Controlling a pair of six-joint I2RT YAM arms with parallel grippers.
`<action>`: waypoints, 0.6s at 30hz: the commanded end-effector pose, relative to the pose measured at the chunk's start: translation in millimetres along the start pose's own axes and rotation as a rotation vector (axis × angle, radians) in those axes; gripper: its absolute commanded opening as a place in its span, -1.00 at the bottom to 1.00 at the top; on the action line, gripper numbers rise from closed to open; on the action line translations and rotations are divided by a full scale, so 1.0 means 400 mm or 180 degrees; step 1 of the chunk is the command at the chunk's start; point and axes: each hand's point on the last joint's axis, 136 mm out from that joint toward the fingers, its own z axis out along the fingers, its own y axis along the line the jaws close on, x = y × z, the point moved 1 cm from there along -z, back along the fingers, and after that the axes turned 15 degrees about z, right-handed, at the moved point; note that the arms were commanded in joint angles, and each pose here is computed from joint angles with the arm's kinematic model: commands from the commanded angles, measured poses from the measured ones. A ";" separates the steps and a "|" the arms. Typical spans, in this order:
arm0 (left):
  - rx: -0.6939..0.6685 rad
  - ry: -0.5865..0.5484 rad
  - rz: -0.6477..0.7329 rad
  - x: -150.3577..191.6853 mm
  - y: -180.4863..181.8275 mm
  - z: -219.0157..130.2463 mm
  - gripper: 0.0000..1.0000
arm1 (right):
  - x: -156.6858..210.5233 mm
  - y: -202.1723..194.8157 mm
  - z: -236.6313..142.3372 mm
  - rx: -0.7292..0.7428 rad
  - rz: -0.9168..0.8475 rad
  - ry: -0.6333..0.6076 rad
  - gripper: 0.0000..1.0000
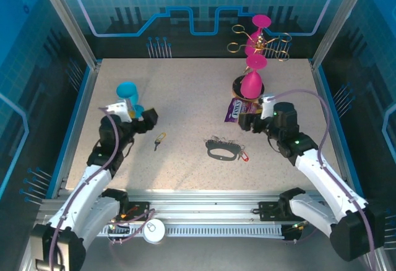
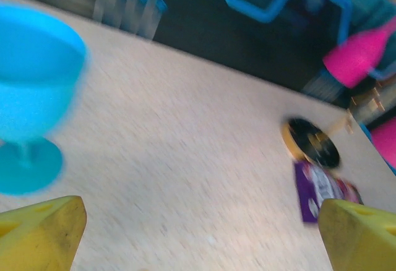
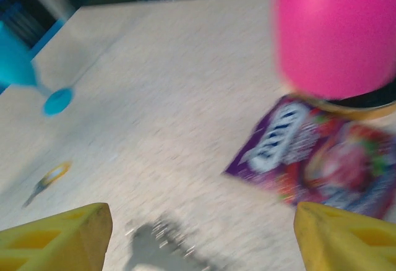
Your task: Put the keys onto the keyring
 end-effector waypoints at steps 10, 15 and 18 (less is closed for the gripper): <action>0.0169 0.1036 -0.0470 0.180 -0.111 0.024 0.93 | 0.265 0.129 0.089 0.0259 -0.0861 0.1964 0.18; -0.0036 0.1085 -0.0681 0.227 -0.077 0.008 0.96 | 0.328 0.131 0.155 0.0452 -0.1139 0.2493 0.00; -0.0073 0.1075 -0.0804 0.246 -0.068 -0.002 0.96 | 0.347 0.127 0.199 0.0598 -0.1241 0.2683 -0.03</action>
